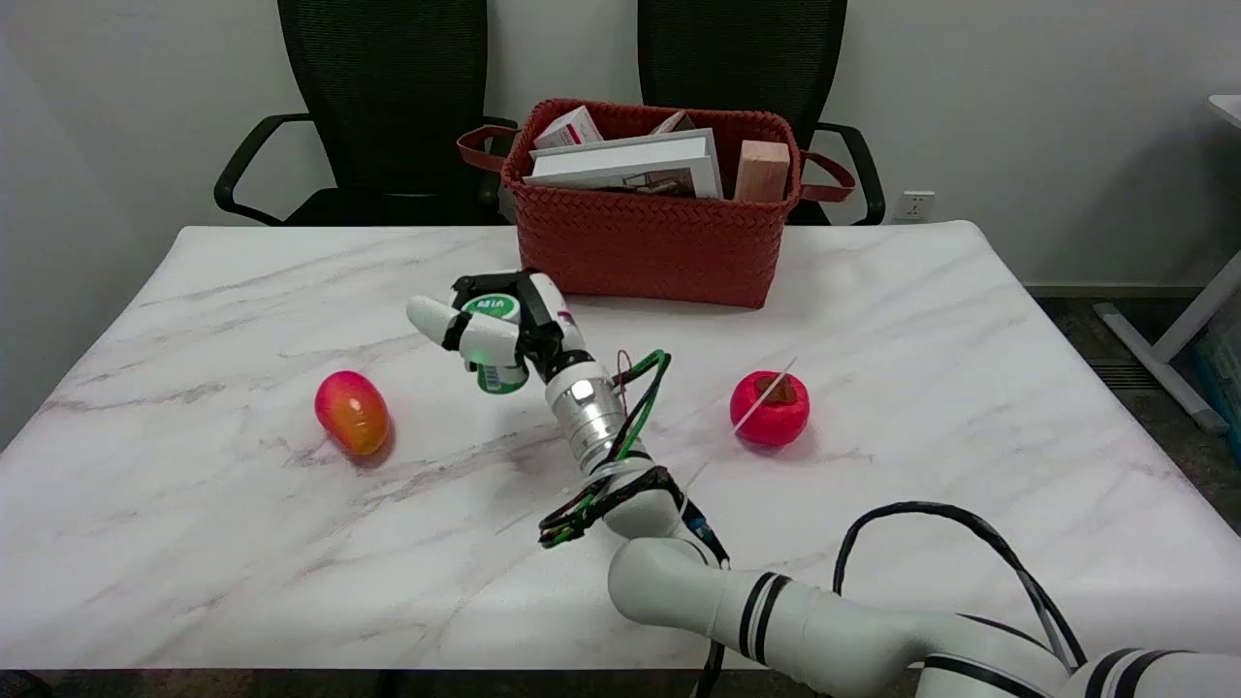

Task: Place the green gum jar into the brown storage basket.

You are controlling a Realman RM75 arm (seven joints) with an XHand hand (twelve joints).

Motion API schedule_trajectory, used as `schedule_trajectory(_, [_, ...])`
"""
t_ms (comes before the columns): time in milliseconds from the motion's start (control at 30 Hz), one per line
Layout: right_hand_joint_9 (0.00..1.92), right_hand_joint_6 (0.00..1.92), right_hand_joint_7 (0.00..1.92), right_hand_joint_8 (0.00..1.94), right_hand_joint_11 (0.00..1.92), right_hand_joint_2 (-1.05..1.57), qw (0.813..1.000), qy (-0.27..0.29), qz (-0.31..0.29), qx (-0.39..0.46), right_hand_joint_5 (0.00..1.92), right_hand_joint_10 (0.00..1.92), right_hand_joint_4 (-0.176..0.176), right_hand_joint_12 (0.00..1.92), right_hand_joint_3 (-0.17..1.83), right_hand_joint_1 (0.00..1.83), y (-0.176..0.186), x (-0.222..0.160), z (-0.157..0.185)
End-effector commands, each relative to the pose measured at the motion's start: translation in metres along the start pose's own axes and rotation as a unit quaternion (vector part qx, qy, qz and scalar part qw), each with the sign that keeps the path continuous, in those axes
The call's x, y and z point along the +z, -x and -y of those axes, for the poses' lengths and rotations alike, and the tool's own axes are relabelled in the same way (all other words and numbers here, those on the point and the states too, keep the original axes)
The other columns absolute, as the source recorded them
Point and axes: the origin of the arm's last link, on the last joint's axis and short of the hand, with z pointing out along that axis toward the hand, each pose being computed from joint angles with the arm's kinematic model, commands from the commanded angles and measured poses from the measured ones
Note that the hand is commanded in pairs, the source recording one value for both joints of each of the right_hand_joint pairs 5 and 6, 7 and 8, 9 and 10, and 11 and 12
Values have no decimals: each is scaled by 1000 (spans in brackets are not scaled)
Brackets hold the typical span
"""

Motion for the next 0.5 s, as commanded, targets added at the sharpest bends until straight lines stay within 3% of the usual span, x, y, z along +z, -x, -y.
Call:
schedule_trajectory(33, [1640,1920,1796,1796,1546,1430,996,-83,-38,-12,1920,1640,0,1546,534,1116,-33,29,51])
schedule_trajectory(500, [1644,1920,1797,1797,1554,1459,981,-168,-82,-60,1920,1644,0,1554,539,1100,-64,74,124])
